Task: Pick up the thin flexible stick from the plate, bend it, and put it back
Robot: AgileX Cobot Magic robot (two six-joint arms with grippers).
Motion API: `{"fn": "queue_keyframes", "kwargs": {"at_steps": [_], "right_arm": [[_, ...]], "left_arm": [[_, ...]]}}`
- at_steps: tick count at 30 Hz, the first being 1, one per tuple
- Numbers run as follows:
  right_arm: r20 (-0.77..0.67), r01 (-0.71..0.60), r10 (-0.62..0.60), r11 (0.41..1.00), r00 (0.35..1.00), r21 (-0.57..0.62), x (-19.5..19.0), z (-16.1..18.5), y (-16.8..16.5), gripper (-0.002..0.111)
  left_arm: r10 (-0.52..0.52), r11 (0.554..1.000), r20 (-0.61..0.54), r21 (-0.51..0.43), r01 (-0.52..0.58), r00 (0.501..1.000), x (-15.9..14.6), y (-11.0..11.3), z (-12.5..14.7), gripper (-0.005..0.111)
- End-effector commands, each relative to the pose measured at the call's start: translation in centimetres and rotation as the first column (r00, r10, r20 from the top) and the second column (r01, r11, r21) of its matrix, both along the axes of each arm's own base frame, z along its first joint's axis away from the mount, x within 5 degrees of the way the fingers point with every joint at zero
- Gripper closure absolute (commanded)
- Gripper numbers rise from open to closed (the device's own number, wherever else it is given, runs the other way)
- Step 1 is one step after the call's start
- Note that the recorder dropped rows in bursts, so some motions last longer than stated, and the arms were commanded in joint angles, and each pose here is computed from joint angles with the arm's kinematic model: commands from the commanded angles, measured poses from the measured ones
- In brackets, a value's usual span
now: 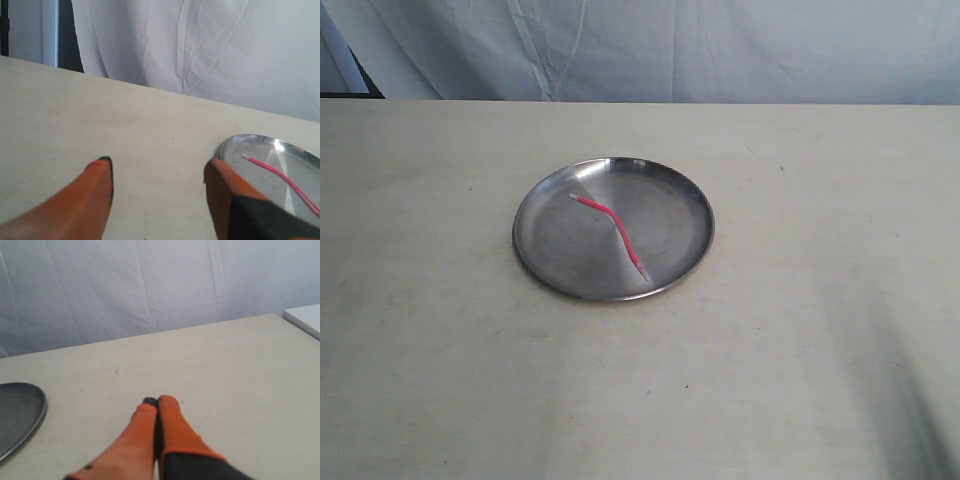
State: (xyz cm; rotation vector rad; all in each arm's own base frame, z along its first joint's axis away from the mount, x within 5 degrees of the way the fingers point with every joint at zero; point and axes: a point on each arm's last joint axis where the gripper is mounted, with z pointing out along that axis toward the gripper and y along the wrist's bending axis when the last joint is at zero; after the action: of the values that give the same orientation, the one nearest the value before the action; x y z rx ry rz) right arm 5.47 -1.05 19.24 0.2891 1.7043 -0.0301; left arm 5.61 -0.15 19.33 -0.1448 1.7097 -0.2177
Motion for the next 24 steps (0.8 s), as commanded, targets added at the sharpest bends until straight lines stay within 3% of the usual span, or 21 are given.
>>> {"fn": "queue_keyframes", "kwargs": {"at_steps": [1,3,6,8,15,17,20,24], "right_arm": [[0.013,0.004,-0.004,1.000,1.000,-0.008,-0.02,-0.02,-0.02,0.108],[0.013,0.004,-0.004,1.000,1.000,-0.008,-0.02,-0.02,-0.02,0.108],[0.017,0.004,-0.004,1.000,1.000,-0.008,-0.02,0.02,-0.02,0.108],[0.017,0.004,-0.004,1.000,1.000,-0.008,-0.02,0.02,-0.02,0.108],[0.017,0.004,-0.004,1.000,1.000,-0.008,-0.02,0.02,-0.02,0.108],[0.017,0.004,-0.004,1.000,1.000,-0.008,-0.02,0.02,-0.02,0.108],[0.017,0.004,-0.004,1.000,1.000,-0.008,-0.02,0.02,-0.02,0.108],[0.017,0.004,-0.004,1.000,1.000,-0.008,-0.02,0.02,-0.02,0.108]], "left_arm": [[-0.001,1.000,0.001,-0.010,0.001,1.000,-0.04,-0.02,-0.06,0.053],[-0.001,1.000,0.000,-0.020,0.001,1.000,-0.04,-0.03,-0.06,0.053],[-0.001,0.987,-0.012,-0.158,-0.001,1.000,-0.06,-0.20,-0.08,0.053],[-0.002,0.982,-0.013,-0.188,0.000,1.000,-0.06,-0.24,-0.06,0.053],[-0.002,0.979,-0.011,-0.205,0.000,1.000,-0.06,-0.27,-0.03,0.053],[-0.005,0.985,0.019,-0.173,0.008,1.000,-0.03,-0.25,0.22,0.053],[-0.001,1.000,0.053,-0.023,0.002,0.999,0.01,-0.03,0.42,0.053],[0.001,0.999,0.060,0.036,-0.003,0.998,0.02,0.06,0.45,0.053]]}}
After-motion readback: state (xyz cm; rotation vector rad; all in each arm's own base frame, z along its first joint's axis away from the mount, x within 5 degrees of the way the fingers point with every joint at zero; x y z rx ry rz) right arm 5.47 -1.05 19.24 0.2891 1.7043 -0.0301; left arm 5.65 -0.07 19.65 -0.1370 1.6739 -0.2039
